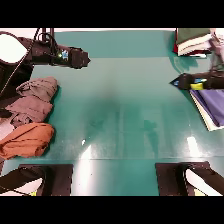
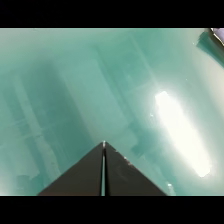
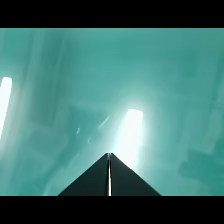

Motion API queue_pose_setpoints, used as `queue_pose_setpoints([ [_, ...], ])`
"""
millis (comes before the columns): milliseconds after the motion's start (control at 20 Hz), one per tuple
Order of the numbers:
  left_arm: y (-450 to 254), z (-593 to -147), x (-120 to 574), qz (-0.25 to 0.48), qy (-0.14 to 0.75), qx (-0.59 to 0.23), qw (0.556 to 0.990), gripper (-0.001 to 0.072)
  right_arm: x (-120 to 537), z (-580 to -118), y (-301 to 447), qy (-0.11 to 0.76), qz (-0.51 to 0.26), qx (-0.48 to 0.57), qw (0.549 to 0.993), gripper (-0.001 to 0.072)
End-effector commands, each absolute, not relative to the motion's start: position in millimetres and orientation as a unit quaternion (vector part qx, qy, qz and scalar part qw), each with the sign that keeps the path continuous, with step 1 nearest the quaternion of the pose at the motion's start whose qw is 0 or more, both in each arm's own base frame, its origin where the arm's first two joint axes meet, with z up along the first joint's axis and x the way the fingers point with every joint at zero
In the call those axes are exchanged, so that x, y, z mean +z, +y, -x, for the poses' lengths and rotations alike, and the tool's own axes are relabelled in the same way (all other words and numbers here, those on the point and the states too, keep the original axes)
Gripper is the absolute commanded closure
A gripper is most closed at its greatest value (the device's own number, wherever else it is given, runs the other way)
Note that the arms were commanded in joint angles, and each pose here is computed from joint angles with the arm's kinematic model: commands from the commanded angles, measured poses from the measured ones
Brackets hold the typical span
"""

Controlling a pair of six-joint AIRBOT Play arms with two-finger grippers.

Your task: Fold the shirts.

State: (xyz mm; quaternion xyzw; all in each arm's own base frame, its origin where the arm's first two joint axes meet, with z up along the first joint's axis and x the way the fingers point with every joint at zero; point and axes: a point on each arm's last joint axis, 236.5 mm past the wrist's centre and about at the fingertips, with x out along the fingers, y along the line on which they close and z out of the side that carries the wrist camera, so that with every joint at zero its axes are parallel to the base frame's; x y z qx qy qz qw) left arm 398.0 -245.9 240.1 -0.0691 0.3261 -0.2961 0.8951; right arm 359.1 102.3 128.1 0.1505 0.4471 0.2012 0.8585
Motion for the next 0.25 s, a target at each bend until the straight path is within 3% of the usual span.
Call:
queue_pose_setpoints([
  [0, -246.1, -398.0, 240.3, 0.07, 0.326, -0.296, 0.895, 0.0681, 112.5, -338.3, 166.9, 0.473, -0.088, 0.274, 0.833, 0.0692],
  [200, -246.2, -397.9, 240.3, 0.07, 0.326, -0.296, 0.895, 0.0681, 104.4, -326.6, 194.0, 0.486, -0.073, 0.305, 0.815, 0.0693],
])
